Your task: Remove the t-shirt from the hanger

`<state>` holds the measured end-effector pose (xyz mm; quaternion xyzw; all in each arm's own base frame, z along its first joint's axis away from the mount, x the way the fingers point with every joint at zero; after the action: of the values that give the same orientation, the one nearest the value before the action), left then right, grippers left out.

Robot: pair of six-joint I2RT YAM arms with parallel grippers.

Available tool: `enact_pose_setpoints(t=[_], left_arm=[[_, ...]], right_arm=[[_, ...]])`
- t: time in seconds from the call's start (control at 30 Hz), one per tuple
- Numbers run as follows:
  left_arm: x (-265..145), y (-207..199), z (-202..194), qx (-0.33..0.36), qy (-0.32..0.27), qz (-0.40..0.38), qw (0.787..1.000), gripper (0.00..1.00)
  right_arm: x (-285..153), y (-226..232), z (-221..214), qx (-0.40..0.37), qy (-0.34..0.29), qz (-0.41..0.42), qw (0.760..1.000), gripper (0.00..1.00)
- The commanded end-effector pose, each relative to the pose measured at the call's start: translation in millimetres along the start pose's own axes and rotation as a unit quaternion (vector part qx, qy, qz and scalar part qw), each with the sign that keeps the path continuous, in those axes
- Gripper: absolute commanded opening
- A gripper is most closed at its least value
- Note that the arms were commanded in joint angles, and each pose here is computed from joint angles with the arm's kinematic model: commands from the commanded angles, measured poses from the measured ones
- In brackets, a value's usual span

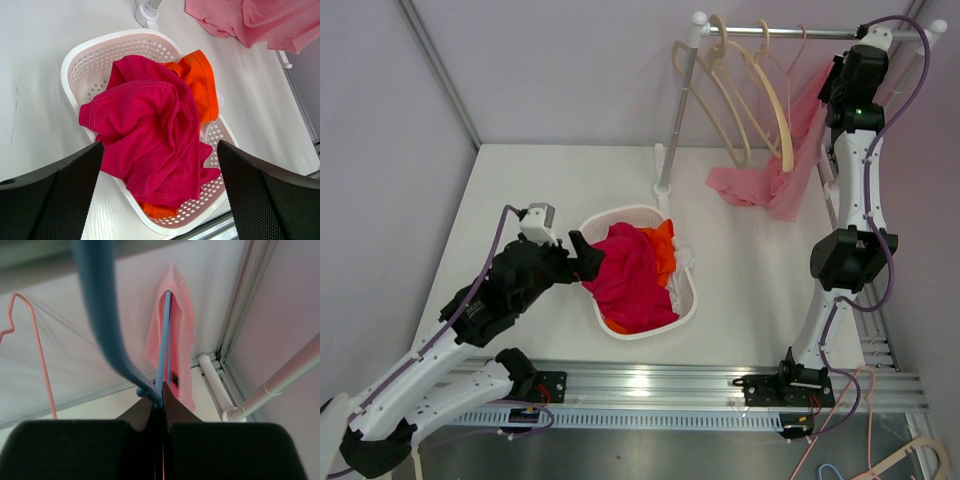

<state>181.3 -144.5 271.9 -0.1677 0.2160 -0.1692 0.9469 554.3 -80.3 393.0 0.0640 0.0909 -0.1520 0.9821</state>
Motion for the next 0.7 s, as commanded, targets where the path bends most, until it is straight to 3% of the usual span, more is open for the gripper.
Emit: enact_pose_setpoints(t=[0.0,0.33,0.6,0.63,0.67], left_arm=[[-1.6,-1.3,7.9,-0.004,-0.022,-0.004,1.000,0.99],[-4.4,-0.4,7.9,-0.004,-0.025,-0.006,1.000,1.00],[-7.1,-8.8,10.9,0.011,-0.023,-0.031,0.999,1.00],[-8.1,-11.1,11.4,0.017,-0.024,-0.037,0.999,1.00],[-10.0,-16.3,10.1,0.023,-0.022,-0.046,0.998,0.99]], right_arm=[[-34.4,5.1,68.3,0.000,-0.104,0.006,0.995,0.00],[-76.8,2.7,109.7,0.004,-0.151,0.012,0.988,0.00],[-116.9,16.3,102.2,0.019,-0.119,0.031,0.992,0.00],[-136.8,15.8,109.8,0.023,-0.129,0.035,0.991,0.00],[-134.6,20.2,92.5,0.021,-0.110,0.037,0.993,0.00]])
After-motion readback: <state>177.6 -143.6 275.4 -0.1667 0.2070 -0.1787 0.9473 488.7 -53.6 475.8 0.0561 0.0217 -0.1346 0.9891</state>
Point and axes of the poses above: each gripper's point midway between its finger pads, its own x axis out along the fingers, its own y axis along the line the jaws close on, z = x × y, the point moved 4 cm from there along -x, back along the fingers
